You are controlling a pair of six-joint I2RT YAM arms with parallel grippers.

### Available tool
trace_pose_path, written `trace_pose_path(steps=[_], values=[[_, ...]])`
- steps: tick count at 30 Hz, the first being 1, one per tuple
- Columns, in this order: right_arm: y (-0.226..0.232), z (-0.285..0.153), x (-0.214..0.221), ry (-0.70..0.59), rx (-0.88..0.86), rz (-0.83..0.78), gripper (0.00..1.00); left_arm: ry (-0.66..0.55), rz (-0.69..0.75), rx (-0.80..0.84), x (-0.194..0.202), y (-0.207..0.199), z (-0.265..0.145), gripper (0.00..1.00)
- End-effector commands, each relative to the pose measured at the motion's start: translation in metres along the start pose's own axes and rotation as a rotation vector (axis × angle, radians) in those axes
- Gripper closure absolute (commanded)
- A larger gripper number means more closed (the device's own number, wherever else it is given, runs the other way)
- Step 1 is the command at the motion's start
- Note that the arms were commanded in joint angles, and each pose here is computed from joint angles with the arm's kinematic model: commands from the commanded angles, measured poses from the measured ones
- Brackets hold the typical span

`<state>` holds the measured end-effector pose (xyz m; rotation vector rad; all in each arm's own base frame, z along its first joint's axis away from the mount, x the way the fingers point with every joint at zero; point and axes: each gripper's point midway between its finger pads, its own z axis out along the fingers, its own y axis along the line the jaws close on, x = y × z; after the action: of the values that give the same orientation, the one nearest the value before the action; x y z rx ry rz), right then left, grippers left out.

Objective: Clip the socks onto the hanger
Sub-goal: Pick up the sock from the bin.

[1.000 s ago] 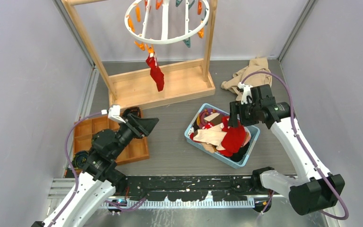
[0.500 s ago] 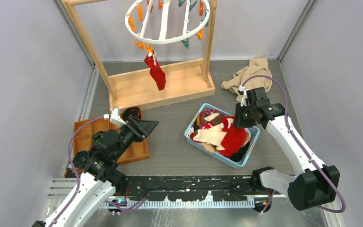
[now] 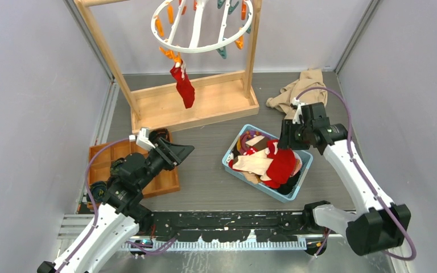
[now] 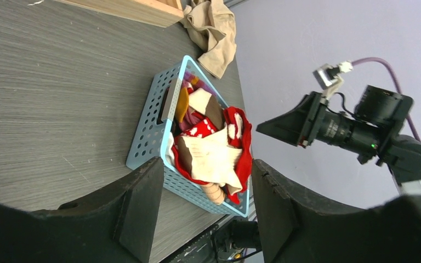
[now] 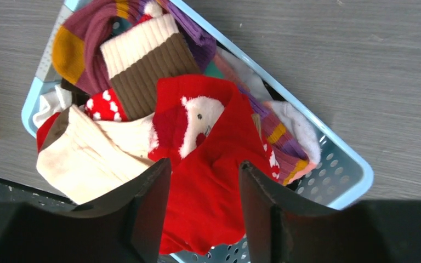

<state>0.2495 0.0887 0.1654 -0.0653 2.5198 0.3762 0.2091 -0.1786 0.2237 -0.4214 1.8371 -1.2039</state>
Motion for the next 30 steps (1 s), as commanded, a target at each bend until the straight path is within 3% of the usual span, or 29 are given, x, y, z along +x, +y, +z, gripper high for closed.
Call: trace_pose_path(steps=[1, 4, 8, 13, 15, 20, 25, 30], values=[[-0.004, 0.016, -0.013, 0.017, 0.029, 0.045, 0.43, -0.038, 0.025, 0.088, -0.015, -0.029, -0.004, 0.39], [-0.015, 0.026, -0.011, 0.059, 0.088, 0.045, 0.46, -0.048, 0.028, 0.086, -0.016, -0.028, -0.006, 0.38], [-0.017, 0.026, -0.009, 0.098, 0.101, 0.033, 0.69, -0.073, 0.028, 0.081, -0.019, -0.025, -0.007, 0.37], [-0.010, 0.003, -0.030, -0.018, 0.072, -0.025, 0.94, -0.087, 0.044, 0.087, -0.022, -0.026, -0.005, 0.37], [-0.006, -0.011, -0.041, -0.076, 0.059, -0.058, 0.98, -0.083, 0.046, 0.100, -0.021, -0.028, -0.004, 0.37], [0.012, -0.049, -0.061, -0.220, -0.018, -0.183, 0.99, -0.065, 0.047, 0.187, -0.018, -0.043, 0.000, 0.37], [0.052, -0.084, -0.067, -0.349, -0.231, -0.399, 0.99, -0.028, 0.035, 0.310, -0.012, -0.063, 0.007, 0.37], [0.089, -0.107, -0.082, -0.418, -0.412, -0.444, 1.00, 0.015, 0.037, 0.394, -0.007, -0.081, 0.010, 0.36]])
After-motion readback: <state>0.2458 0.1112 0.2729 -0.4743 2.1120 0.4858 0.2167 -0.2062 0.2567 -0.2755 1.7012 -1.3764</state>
